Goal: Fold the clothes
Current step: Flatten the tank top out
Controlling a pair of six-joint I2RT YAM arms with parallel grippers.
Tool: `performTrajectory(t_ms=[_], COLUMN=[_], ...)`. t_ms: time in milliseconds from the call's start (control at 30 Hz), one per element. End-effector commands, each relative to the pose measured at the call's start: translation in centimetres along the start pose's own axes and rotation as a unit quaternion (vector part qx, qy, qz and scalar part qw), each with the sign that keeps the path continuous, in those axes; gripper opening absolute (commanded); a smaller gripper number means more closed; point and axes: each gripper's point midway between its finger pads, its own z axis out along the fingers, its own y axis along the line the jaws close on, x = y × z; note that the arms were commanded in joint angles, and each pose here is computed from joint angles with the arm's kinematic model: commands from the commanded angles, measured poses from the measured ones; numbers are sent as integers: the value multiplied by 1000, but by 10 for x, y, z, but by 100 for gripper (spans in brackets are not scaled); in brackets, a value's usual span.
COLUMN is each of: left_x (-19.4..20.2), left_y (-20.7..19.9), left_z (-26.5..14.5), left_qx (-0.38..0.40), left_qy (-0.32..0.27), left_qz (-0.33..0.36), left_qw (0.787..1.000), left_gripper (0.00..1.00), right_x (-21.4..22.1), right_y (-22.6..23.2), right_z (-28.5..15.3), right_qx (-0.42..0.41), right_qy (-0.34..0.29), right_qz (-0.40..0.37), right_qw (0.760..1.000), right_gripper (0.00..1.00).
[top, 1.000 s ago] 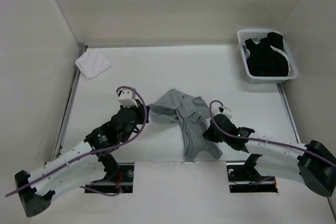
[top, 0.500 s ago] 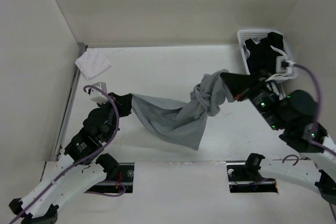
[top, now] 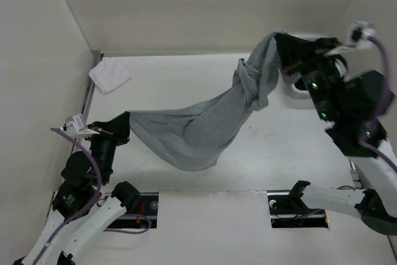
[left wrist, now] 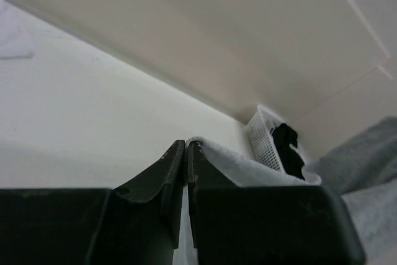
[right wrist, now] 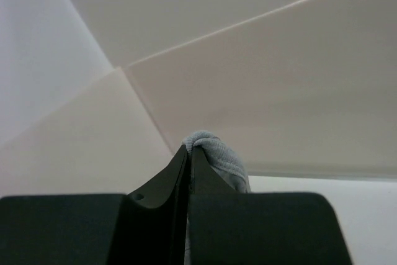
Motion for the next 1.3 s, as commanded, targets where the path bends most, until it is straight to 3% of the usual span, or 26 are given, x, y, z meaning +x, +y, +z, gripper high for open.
performTrajectory(t_ms=[0,167,200,233,300,367,467,500,600,667,733,833,967,1133,1267], left_x=[48,109,122,130,144,152,148,145,124,114,109,112,133,141,143], left_y=[27,45,49,52,62,74,89,93,107,115,121,127,132,135,130], left_z=[2,17,21,24,30,35,40,40,40,37,35,33,31,29,30], left_qx=[-40,-72,-80,-86,-105,-124,-150,-157,-180,-190,-200,-204,-197,-193,-183], left_qy=[58,113,120,124,124,115,95,89,57,42,36,45,81,96,101], left_qz=[8,-15,-21,-26,-40,-49,-54,-53,-48,-47,-48,-47,-48,-44,-45], left_qw=[997,991,989,988,986,984,983,982,981,980,978,977,976,975,977], left_gripper=[3,3,3,3,3,3,3,3,4,4,4,4,4,4,4], right_x=[97,198,215,230,245,264,294,304,359,388,408,425,444,464,482], right_y=[-17,-95,-114,-128,-140,-137,-141,-145,-152,-152,-159,-160,-158,-156,-156], right_z=[70,201,224,237,238,215,159,138,49,-3,-46,-107,-162,-180,-179], right_qx=[-18,41,64,80,94,94,95,102,125,133,150,163,174,178,180], right_qy=[96,172,184,192,208,227,249,259,311,341,369,405,447,468,481], right_qz=[-7,-4,1,3,5,2,15,24,69,79,73,84,104,116,115], right_qw=[995,984,981,978,974,969,964,960,940,927,914,895,871,858,850], right_gripper=[2,7,15,29,52,61,58,52,14,9,14,30,46,55,54])
